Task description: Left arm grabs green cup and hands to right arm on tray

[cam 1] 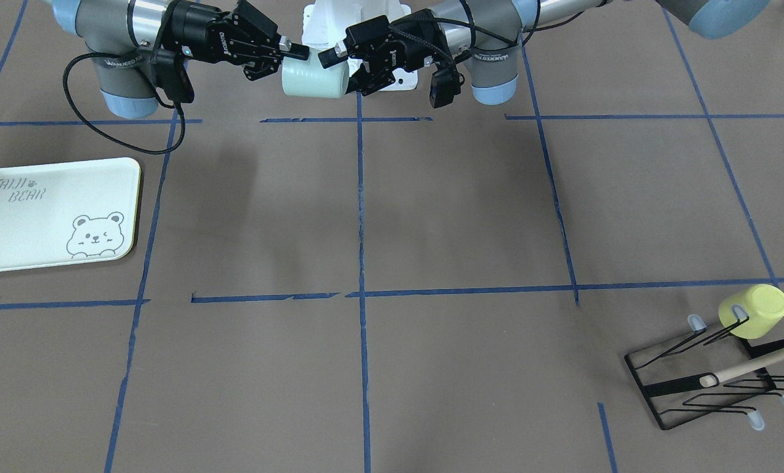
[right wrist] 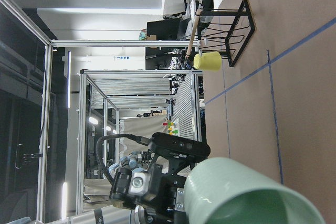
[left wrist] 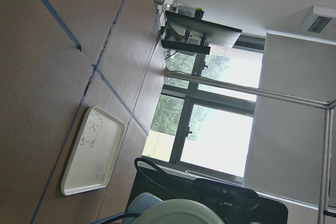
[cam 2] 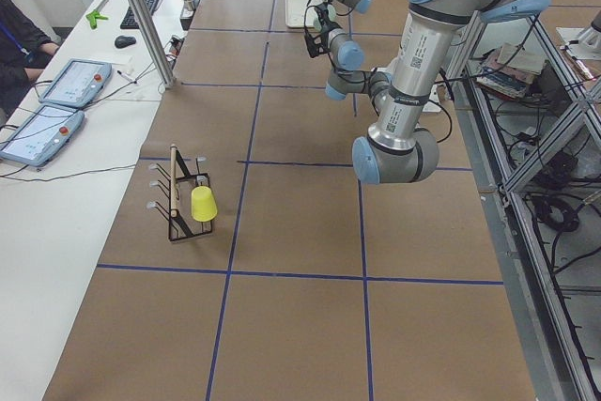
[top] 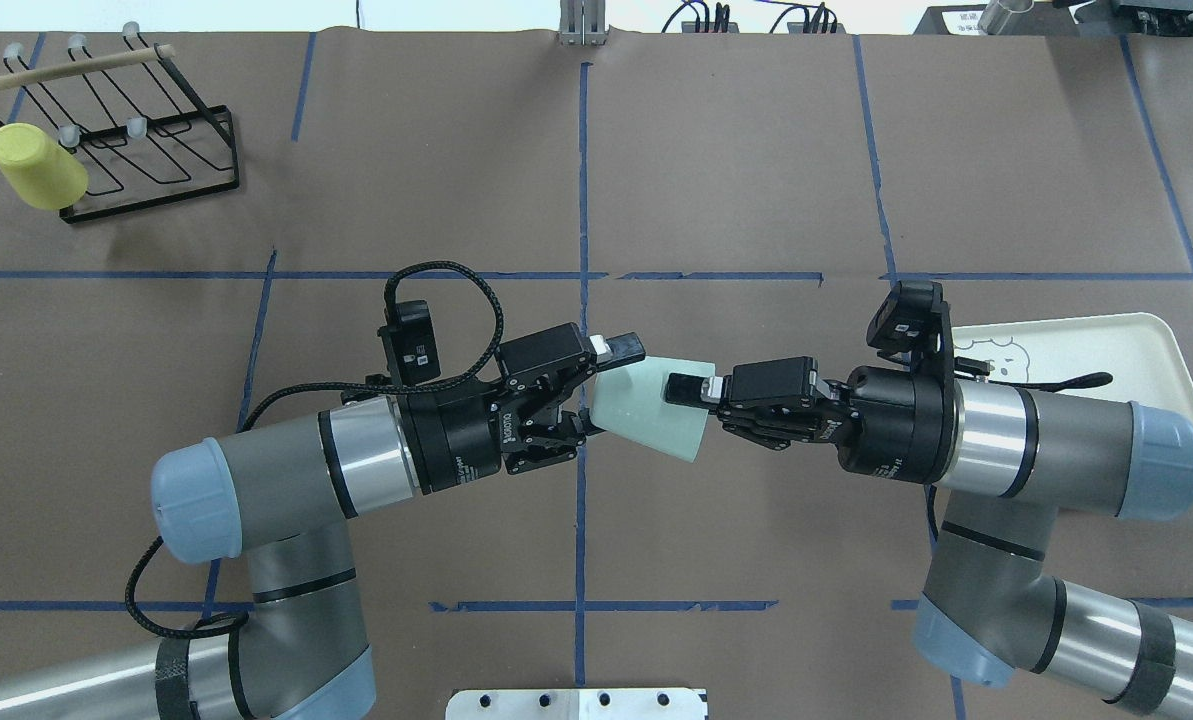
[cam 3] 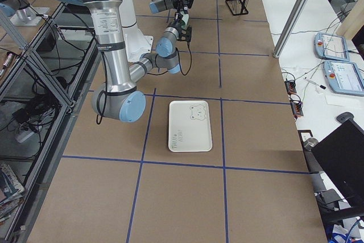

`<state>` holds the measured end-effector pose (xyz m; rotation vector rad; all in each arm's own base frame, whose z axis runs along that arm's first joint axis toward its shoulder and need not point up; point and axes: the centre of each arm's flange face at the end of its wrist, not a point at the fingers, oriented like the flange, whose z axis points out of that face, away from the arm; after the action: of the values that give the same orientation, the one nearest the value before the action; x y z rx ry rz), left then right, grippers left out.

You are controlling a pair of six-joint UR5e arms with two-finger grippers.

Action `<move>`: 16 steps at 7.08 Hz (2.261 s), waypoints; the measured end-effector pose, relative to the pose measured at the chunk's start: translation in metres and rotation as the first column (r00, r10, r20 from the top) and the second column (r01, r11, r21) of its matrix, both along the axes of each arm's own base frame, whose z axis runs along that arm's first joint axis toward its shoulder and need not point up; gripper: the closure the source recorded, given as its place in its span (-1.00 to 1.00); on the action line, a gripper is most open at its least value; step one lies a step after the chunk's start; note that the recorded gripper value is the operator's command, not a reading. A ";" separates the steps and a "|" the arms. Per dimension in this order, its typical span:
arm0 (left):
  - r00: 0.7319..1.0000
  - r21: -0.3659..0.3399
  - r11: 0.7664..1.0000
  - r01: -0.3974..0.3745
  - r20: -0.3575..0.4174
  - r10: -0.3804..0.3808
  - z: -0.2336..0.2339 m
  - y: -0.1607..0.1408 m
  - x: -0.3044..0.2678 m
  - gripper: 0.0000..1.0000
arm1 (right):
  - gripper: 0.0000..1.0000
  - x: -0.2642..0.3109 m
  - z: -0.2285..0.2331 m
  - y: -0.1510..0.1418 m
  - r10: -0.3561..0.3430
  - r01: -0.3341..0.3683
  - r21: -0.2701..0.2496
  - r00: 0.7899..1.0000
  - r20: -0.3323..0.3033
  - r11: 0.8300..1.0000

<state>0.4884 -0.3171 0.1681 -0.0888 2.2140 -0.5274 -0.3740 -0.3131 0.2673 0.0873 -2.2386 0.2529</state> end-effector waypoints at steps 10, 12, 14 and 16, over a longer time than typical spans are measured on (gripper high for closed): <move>0.935 -0.031 0.984 0.174 0.319 -0.155 0.025 -0.097 -0.018 -1.00 | 1.00 0.009 0.006 -0.037 -0.020 0.016 -0.024 0.978 -0.210 1.000; 0.825 0.032 0.992 0.122 0.552 -0.119 0.044 -0.141 -0.032 -1.00 | 1.00 0.038 0.008 -0.094 -0.071 0.051 -0.058 0.892 -0.447 0.997; 0.638 0.067 0.998 0.005 0.768 -0.055 0.066 -0.188 -0.074 -1.00 | 1.00 0.065 -0.001 -0.148 -0.122 0.069 -0.107 0.759 -0.640 0.992; 0.386 0.107 0.986 -0.124 0.921 -0.052 0.086 -0.200 -0.129 -1.00 | 1.00 0.085 -0.002 -0.173 -0.130 0.064 -0.115 0.617 -0.776 0.991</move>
<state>0.3595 -0.5176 0.2538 0.2133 1.0894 -0.2425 -0.2893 -0.4858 0.2655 0.0232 -1.3331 0.1869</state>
